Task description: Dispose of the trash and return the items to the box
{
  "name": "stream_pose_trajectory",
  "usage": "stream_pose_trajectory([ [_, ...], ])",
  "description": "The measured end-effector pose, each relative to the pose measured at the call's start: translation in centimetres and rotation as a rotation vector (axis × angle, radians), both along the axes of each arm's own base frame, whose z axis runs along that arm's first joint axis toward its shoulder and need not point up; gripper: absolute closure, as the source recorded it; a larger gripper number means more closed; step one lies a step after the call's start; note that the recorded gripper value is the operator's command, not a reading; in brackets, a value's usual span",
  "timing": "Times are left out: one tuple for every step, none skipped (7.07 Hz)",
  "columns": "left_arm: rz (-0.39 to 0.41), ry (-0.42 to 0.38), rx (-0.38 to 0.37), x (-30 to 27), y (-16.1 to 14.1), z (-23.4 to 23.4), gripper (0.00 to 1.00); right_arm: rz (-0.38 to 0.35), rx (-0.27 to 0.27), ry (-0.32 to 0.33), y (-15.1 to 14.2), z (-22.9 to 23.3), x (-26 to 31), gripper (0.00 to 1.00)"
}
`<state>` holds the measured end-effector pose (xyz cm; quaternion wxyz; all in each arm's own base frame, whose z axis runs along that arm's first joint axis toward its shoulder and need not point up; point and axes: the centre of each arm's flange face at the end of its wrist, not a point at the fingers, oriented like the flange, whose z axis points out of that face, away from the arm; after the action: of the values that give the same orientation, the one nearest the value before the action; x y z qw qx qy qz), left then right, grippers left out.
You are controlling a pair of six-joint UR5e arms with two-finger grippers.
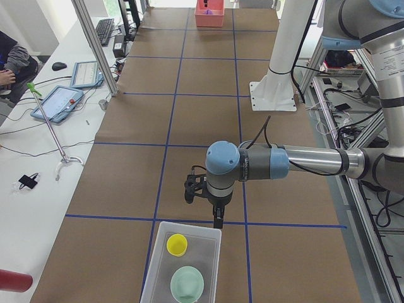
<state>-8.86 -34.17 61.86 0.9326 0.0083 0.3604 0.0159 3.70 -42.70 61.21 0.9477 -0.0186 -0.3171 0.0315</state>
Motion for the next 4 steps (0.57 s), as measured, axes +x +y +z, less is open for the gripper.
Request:
stream_pose_trajectory([
  [0.000,0.000,0.001,0.01,-0.03,-0.03,0.02,0.000,0.002,0.000,-0.01,-0.03,-0.02,0.00],
  [0.000,0.000,0.002,0.01,-0.04,-0.06,0.02,0.000,0.004,-0.001,-0.02,-0.08,-0.04,0.00],
  [0.000,0.000,0.003,0.01,-0.04,-0.09,0.02,0.000,0.006,-0.002,-0.04,-0.16,-0.05,0.00],
  [0.001,0.000,0.003,0.01,-0.07,-0.12,0.02,0.000,0.009,-0.003,-0.08,-0.24,-0.06,0.00],
])
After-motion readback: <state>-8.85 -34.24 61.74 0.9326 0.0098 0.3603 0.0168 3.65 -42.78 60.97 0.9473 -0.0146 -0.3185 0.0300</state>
